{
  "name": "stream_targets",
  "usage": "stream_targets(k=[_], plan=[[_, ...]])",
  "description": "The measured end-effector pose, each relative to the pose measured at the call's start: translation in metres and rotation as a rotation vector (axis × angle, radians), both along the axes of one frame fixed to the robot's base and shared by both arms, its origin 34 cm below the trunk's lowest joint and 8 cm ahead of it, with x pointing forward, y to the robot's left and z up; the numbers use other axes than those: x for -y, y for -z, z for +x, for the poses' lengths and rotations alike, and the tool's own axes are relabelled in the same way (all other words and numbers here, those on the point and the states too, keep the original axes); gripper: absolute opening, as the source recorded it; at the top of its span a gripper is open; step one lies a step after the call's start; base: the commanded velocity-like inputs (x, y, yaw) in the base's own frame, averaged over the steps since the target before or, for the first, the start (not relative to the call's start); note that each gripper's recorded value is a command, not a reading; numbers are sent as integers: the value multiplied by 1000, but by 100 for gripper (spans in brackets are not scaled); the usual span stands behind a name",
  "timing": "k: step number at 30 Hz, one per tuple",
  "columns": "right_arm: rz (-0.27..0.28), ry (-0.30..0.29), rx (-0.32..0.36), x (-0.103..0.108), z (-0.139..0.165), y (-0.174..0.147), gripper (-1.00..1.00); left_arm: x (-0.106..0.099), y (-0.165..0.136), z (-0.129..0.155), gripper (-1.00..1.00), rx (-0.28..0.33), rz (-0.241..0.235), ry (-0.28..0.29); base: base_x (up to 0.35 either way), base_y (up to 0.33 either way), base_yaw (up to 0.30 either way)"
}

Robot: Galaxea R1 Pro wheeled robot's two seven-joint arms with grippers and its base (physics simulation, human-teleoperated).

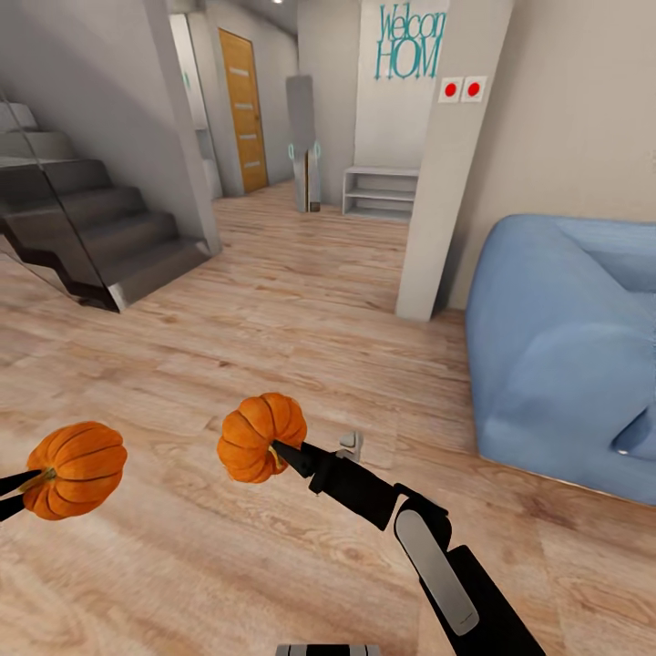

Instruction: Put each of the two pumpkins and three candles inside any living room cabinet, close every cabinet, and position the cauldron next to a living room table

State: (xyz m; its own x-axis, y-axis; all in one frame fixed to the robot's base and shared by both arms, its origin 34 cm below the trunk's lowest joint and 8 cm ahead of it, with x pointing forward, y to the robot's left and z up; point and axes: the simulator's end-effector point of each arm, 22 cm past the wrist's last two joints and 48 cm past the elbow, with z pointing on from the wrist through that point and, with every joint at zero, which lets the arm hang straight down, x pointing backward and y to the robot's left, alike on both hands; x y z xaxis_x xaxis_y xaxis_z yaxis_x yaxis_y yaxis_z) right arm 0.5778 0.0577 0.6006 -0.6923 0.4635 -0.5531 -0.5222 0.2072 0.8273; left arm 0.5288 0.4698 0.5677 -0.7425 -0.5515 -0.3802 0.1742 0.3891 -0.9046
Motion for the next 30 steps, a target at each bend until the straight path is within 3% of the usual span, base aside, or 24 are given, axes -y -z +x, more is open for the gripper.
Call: stream_targets(k=[30], plan=[[-4, 9, 42, 2, -4, -23, -100, -2, -27, -4, -100, 54, 4, -5, 0, 0, 0]])
